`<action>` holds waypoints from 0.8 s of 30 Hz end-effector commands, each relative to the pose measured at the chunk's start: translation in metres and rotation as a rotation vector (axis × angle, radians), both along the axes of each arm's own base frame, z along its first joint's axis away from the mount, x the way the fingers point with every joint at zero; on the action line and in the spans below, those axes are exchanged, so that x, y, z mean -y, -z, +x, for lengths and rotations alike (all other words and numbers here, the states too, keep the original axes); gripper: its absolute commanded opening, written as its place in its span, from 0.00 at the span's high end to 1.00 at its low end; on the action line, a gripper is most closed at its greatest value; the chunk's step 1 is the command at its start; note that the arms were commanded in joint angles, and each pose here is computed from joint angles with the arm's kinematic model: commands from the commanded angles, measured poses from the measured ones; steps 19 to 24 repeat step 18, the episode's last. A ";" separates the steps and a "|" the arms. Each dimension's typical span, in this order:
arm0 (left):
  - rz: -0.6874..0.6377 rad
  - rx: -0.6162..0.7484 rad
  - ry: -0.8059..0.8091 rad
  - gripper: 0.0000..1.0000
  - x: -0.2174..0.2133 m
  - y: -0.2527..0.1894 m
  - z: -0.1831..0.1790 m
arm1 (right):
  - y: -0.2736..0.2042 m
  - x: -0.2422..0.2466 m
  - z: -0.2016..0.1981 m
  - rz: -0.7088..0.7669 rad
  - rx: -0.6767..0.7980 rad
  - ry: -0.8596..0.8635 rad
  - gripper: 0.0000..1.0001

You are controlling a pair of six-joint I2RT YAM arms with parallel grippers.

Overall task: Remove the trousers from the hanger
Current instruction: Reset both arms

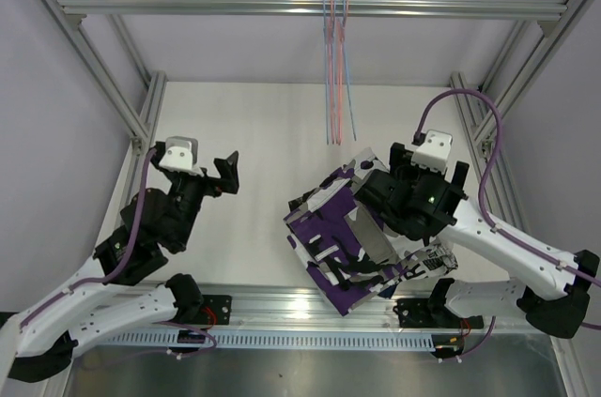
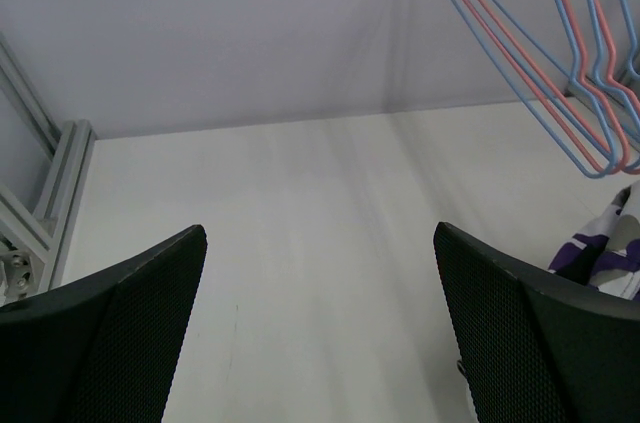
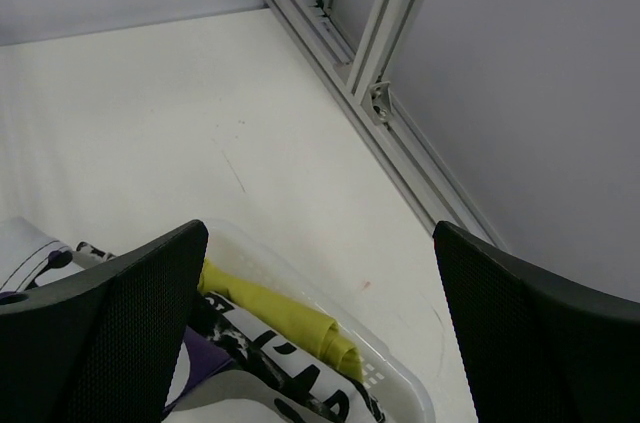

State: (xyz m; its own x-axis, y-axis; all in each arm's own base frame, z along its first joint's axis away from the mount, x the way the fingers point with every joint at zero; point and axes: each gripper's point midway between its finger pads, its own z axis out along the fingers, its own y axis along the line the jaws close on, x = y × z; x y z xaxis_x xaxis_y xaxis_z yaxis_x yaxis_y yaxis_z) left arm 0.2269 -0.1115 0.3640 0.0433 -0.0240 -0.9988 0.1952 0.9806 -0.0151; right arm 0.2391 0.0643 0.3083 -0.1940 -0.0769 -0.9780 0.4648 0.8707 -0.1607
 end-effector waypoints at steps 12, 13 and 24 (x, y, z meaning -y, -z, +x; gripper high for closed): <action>-0.118 0.096 -0.145 0.01 -0.041 -0.022 -0.003 | -0.027 0.042 -0.004 0.054 0.199 0.134 0.01; -0.133 0.105 -0.148 0.01 -0.046 -0.024 -0.006 | -0.028 0.044 -0.004 0.059 0.205 0.143 0.01; -0.183 0.137 -0.147 0.01 -0.055 -0.031 -0.012 | -0.028 0.050 -0.003 0.059 0.193 0.174 0.00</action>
